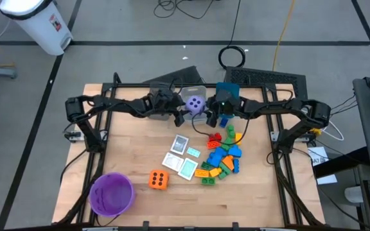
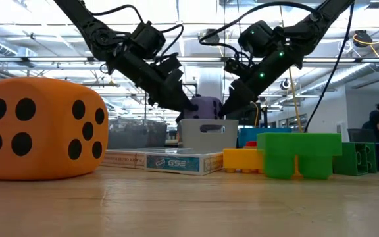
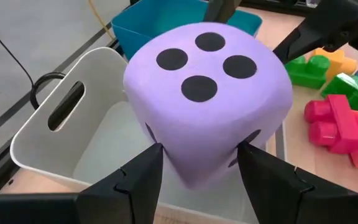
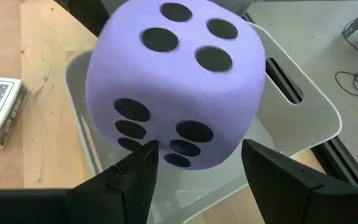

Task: Pick & Place Toys
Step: Put the purple dice into the gray bin, then put the orange dice into the gray bin

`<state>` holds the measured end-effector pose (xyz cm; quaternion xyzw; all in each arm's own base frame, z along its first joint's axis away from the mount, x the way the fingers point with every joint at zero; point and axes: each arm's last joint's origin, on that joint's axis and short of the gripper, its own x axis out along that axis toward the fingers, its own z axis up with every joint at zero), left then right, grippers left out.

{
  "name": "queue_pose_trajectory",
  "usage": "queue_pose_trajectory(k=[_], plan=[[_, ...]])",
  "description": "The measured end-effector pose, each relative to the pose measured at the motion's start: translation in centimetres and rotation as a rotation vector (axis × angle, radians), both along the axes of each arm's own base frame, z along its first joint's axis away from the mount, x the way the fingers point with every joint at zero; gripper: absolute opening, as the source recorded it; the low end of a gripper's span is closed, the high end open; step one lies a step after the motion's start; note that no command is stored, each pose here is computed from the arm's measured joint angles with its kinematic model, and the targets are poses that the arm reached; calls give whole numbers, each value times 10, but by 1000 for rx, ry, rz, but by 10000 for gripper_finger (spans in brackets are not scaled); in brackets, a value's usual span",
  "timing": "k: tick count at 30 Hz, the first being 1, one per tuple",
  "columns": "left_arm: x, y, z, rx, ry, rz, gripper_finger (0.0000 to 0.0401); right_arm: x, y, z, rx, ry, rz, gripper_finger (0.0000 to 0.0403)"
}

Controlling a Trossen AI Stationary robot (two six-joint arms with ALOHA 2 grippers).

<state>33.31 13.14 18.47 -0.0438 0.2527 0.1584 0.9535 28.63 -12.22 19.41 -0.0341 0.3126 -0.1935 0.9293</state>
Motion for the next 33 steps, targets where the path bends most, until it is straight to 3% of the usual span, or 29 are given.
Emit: queue_pose_trajectory(k=[8,18,26,33], plan=[[-3,-1,-5,-16,64,-5,214,-2,1,-4,16,37,-1,224],[-2,-1,-3,-13,44,-4,214,-2,1,-4,35,25,-21,224],[-1,-1,-2,-33,20,13,214,6,3,5,136,-141,49,224],[-5,-7,14,-9,-6,-11,214,10,11,7,114,-155,78,224]])
